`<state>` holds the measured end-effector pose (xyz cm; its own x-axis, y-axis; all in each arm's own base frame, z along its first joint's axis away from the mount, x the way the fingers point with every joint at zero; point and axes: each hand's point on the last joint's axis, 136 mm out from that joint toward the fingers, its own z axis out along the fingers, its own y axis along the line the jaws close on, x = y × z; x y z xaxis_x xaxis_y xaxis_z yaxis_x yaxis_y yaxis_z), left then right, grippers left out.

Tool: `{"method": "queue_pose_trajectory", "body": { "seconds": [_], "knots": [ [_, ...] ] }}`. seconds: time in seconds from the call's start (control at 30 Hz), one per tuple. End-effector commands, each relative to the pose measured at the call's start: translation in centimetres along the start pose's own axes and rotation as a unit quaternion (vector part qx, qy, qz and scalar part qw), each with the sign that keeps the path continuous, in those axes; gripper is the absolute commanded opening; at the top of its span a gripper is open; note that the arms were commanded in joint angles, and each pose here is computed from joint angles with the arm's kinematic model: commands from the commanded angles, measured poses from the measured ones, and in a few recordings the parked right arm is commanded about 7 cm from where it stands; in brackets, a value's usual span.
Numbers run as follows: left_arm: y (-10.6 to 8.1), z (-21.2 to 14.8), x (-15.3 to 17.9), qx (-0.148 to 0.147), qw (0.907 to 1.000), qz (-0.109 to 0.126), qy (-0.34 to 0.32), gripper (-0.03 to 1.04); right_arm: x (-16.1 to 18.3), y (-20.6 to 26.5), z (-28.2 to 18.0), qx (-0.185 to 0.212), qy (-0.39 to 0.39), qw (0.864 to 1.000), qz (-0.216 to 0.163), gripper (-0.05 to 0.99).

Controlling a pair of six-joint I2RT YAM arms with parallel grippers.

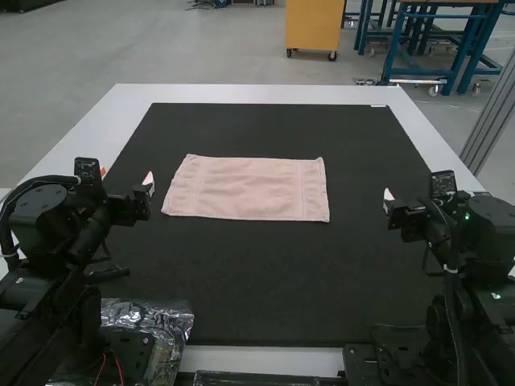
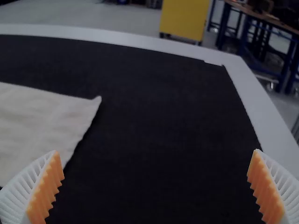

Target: Fold the towel.

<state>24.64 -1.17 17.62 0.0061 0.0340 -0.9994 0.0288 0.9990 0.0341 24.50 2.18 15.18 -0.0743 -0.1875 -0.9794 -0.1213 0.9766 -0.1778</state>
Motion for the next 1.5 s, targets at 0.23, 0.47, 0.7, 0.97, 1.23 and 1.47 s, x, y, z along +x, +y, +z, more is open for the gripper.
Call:
{"method": "queue_pose_trajectory", "body": {
  "seconds": [0.23, 0.47, 0.7, 0.97, 1.23, 1.47],
  "knots": [
    [1.6, -0.3, -3.0, -0.043, 0.9969, -0.008, -0.065, 0.97, -3.2, 0.0, -0.2, -0.001, -0.069, 0.995, -0.065, 0.91],
    [5.1, -2.0, -7.7, -0.153, 0.9754, 0.042, -0.153, 0.95, -6.1, -2.0, -0.9, 0.075, -0.113, 0.968, -0.211, 0.91],
    [4.3, -2.4, -9.2, -0.158, 0.9557, 0.186, -0.165, 0.95, -7.2, -1.9, -1.2, 0.077, -0.137, 0.961, -0.229, 0.91],
    [2.8, -5.0, -16.1, -0.121, 0.9417, 0.16, -0.27, 0.94, -14.2, -4.5, -4.2, 0.126, -0.216, 0.959, -0.134, 0.91],
    [3.0, -0.9, -22.0, -0.075, 0.9737, 0.017, -0.214, 0.92, -21.4, -6.3, -0.1, 0.073, -0.173, 0.981, 0.055, 0.91],
    [3.8, 10.4, -15.7, -0.064, 0.9967, -0.037, -0.033, 0.92, -19.9, -4.7, 8.7, -0.012, -0.038, 0.987, 0.155, 0.91]
  ]
}}
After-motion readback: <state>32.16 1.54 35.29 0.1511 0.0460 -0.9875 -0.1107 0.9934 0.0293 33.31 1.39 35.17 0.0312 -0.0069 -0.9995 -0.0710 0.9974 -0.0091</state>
